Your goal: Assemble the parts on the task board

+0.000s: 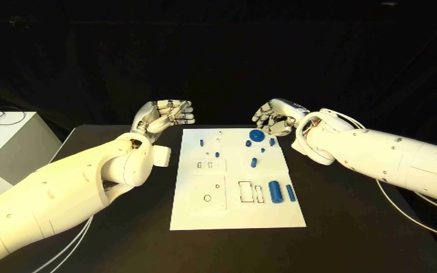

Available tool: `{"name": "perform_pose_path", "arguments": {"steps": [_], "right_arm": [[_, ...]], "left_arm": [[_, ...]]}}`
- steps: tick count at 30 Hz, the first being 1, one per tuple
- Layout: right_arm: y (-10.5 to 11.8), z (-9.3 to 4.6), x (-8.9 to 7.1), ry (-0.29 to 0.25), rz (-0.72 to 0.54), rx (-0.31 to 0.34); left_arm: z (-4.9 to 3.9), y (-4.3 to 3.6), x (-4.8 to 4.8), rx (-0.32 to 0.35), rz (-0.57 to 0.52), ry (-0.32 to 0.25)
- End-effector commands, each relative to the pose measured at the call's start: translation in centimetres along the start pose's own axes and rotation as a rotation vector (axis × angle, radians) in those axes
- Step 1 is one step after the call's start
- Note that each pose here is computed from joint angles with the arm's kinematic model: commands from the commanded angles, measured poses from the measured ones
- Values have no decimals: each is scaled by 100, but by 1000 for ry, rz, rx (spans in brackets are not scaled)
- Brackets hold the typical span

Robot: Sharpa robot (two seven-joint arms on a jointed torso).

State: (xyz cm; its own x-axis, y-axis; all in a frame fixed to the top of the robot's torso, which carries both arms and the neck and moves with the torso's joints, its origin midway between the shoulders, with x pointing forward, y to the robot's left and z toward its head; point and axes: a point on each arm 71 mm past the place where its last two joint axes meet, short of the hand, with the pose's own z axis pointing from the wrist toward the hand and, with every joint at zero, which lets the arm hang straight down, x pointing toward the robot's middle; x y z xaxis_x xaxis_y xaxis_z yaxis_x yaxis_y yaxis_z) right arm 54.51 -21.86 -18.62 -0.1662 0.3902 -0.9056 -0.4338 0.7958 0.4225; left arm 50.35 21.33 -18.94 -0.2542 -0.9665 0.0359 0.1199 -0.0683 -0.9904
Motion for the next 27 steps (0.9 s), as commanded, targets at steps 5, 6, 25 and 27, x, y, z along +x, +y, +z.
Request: {"name": "perform_pose_path", "arguments": {"steps": [5,6,25,27], "right_arm": [[44,59,7,39,-268,20],[47,60,9,40,-275,21],[27,92,45,94,-360,66],[27,94,49,98,-361,67]], "left_arm": [[-85,-126,116,19,-37,60],[-98,-142,135,20,-42,67],[-198,-321,272,34,-74,119],[-195,-322,263,33,-73,116]]}}
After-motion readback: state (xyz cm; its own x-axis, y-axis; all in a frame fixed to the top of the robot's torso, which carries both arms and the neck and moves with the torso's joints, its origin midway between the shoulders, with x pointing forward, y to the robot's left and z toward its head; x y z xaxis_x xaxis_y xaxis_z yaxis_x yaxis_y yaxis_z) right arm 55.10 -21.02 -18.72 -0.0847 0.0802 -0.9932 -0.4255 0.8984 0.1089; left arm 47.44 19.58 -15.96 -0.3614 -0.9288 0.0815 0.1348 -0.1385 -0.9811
